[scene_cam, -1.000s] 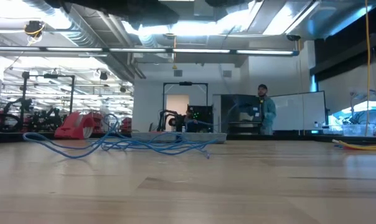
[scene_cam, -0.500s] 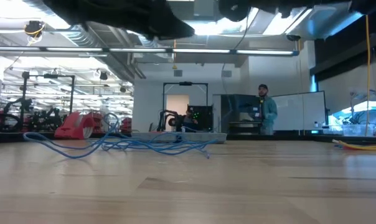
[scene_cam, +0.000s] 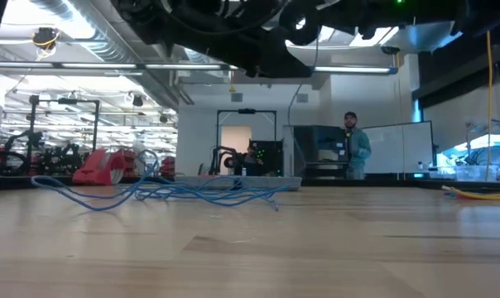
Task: Coil cords
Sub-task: Coil the blue wire into the black spool
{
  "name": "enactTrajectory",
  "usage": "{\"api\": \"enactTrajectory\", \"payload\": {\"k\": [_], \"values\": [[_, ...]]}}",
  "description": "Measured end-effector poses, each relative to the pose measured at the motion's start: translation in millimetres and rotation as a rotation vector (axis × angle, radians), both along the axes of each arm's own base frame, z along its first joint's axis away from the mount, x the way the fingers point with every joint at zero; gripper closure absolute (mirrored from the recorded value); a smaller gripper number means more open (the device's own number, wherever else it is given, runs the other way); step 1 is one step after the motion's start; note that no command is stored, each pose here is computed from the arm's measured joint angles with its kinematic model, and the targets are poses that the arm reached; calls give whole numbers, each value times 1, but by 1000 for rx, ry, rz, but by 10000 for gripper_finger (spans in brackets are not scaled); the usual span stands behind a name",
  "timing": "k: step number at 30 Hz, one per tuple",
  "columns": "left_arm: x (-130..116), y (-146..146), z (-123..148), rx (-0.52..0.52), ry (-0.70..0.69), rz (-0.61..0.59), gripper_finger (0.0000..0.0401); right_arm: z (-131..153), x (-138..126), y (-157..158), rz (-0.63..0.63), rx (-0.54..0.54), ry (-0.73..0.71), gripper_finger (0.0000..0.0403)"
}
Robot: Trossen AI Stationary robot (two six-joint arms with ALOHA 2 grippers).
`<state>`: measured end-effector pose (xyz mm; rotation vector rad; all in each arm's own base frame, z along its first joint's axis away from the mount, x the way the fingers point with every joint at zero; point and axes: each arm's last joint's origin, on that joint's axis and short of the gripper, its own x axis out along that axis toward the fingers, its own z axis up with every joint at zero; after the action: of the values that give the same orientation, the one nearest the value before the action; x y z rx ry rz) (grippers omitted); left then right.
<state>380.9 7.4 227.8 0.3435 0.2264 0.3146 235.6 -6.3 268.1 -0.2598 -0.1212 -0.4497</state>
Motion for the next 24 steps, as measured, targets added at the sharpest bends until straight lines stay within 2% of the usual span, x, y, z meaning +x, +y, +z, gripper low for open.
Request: {"api": "enactTrajectory", "payload": {"k": [22, 24], "values": [[3, 0, -3, 27, 14, -4, 278, 1, -1, 10, -3, -21, 4, 398], [3, 0, -3, 22, 15, -31, 280, 1, -1, 10, -2, -21, 4, 398]]}}
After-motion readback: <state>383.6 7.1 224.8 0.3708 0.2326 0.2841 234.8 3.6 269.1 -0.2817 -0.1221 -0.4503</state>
